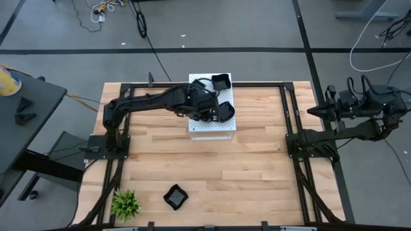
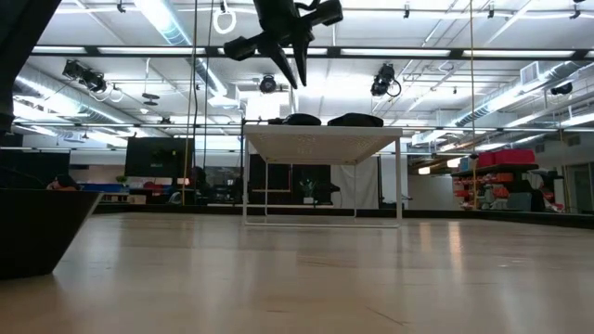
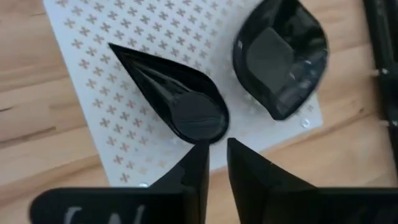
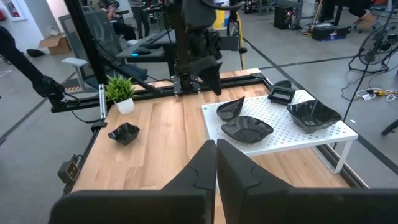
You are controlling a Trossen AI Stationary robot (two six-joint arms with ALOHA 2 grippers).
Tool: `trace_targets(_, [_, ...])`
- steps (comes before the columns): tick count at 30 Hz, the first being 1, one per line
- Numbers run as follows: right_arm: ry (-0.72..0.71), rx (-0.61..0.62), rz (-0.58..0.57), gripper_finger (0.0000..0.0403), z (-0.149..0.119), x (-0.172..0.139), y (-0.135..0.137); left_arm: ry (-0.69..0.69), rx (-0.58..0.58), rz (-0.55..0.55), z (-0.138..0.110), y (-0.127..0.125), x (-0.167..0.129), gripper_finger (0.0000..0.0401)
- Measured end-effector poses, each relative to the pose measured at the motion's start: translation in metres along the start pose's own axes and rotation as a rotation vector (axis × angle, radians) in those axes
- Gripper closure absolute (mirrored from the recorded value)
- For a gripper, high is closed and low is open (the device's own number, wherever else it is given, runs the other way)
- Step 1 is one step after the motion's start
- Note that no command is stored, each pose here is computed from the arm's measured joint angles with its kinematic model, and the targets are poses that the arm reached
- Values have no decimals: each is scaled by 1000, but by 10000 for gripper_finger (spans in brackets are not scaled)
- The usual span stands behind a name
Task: Pick & Place Mini shaped plates
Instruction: Stack the distorted square plate on top of the distorted square plate on the shelf
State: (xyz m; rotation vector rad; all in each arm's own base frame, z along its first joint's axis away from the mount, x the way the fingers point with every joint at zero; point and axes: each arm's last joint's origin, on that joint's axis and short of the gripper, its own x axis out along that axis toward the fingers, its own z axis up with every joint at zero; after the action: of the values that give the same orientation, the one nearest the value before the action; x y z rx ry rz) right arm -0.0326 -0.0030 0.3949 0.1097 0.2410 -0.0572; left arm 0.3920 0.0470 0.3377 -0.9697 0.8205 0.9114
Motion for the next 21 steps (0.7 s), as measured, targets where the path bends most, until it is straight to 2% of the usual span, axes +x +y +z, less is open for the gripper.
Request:
trace_targets(8, [0, 0, 0, 384, 0, 0, 0, 56, 28, 34, -8, -5, 21, 394])
trace_targets(21, [1, 0, 0, 384, 0, 0, 0, 72, 69, 45, -4, -4, 28, 397])
